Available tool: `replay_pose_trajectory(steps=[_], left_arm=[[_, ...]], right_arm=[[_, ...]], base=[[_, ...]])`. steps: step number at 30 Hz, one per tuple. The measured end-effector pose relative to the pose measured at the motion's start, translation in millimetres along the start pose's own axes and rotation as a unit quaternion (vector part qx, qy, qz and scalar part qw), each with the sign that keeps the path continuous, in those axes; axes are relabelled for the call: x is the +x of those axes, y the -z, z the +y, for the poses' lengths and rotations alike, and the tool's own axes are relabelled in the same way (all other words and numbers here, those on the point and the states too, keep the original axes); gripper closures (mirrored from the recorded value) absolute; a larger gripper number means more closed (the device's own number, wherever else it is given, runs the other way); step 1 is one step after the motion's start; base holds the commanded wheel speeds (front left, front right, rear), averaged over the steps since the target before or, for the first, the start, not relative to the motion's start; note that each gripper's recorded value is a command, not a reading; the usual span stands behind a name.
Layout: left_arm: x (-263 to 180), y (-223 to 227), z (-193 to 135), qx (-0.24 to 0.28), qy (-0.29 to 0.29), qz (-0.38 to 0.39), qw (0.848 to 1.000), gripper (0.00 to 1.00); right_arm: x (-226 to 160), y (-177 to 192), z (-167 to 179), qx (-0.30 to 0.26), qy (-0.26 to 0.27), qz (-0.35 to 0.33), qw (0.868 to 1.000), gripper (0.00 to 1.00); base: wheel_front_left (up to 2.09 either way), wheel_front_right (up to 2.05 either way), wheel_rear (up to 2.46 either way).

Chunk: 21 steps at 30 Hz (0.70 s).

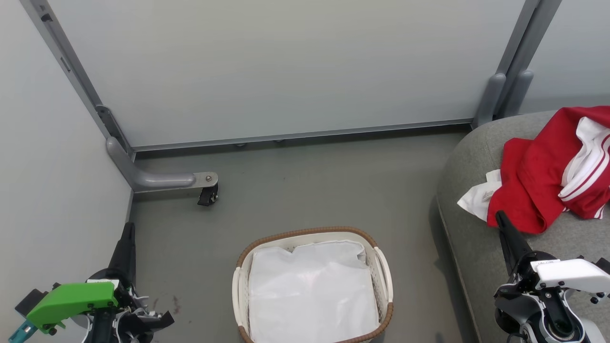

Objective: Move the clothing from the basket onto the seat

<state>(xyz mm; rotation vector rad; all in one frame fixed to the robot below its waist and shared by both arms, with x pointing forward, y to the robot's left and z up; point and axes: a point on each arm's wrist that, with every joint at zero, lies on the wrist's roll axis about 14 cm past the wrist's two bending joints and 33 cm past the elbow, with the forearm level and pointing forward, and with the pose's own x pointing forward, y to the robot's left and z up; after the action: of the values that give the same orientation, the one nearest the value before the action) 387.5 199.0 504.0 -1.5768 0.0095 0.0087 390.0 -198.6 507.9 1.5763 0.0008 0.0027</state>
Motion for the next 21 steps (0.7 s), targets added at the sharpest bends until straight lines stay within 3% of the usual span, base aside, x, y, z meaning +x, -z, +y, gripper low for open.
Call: replay_pose_trajectory(steps=[21], left_arm=[[0.0,0.0,0.0,0.0,0.0,0.0,1.0,1.0]], right_arm=[[0.0,-0.1,0.0,0.0,0.0,0.0,1.0,1.0]], base=[[0.0,0.0,0.0]])
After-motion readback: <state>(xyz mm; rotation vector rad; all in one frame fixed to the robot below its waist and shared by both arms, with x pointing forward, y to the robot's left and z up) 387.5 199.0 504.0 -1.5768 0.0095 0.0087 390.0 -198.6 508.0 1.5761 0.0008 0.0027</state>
